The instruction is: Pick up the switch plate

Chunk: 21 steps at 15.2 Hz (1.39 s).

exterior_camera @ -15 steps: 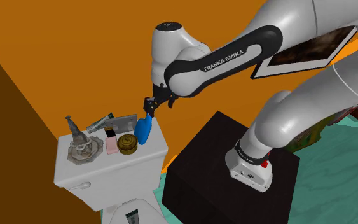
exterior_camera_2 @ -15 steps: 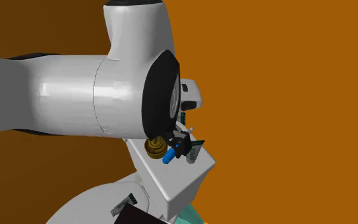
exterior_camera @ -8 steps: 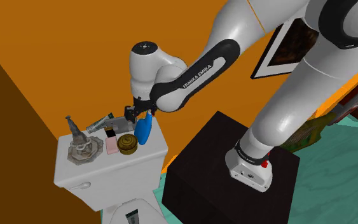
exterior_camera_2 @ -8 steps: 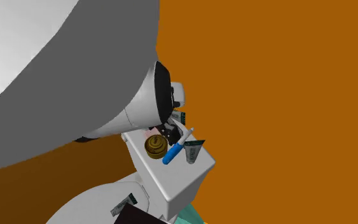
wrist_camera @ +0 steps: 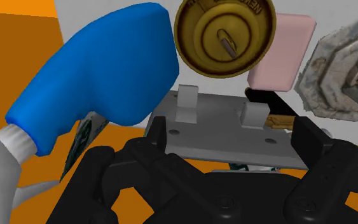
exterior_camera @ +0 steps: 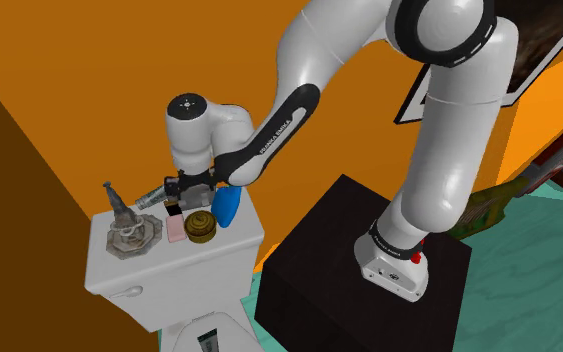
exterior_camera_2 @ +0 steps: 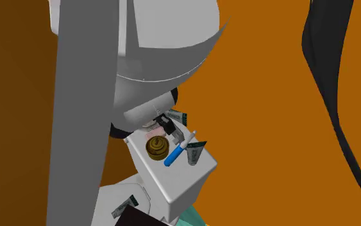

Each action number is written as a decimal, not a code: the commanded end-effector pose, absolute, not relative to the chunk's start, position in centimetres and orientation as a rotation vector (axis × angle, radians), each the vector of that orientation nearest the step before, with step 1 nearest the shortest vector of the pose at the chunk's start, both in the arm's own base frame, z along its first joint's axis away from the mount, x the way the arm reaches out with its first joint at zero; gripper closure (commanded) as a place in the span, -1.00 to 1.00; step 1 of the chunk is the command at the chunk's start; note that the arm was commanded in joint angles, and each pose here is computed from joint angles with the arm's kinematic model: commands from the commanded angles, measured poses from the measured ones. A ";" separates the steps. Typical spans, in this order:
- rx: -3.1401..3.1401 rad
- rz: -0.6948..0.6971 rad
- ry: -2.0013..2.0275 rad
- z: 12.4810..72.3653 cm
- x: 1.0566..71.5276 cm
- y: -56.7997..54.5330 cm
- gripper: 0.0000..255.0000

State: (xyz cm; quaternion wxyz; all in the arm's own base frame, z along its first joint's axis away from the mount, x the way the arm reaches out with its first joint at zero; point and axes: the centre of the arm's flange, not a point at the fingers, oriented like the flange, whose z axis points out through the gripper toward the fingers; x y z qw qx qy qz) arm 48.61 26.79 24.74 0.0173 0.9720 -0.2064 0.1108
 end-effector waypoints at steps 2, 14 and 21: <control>2.995 0.401 -0.704 22.5 51.3 28.4 -1.00; 2.982 0.431 -0.738 17.3 52.8 29.3 1.00; 2.982 0.429 -0.739 17.3 53.2 29.4 1.00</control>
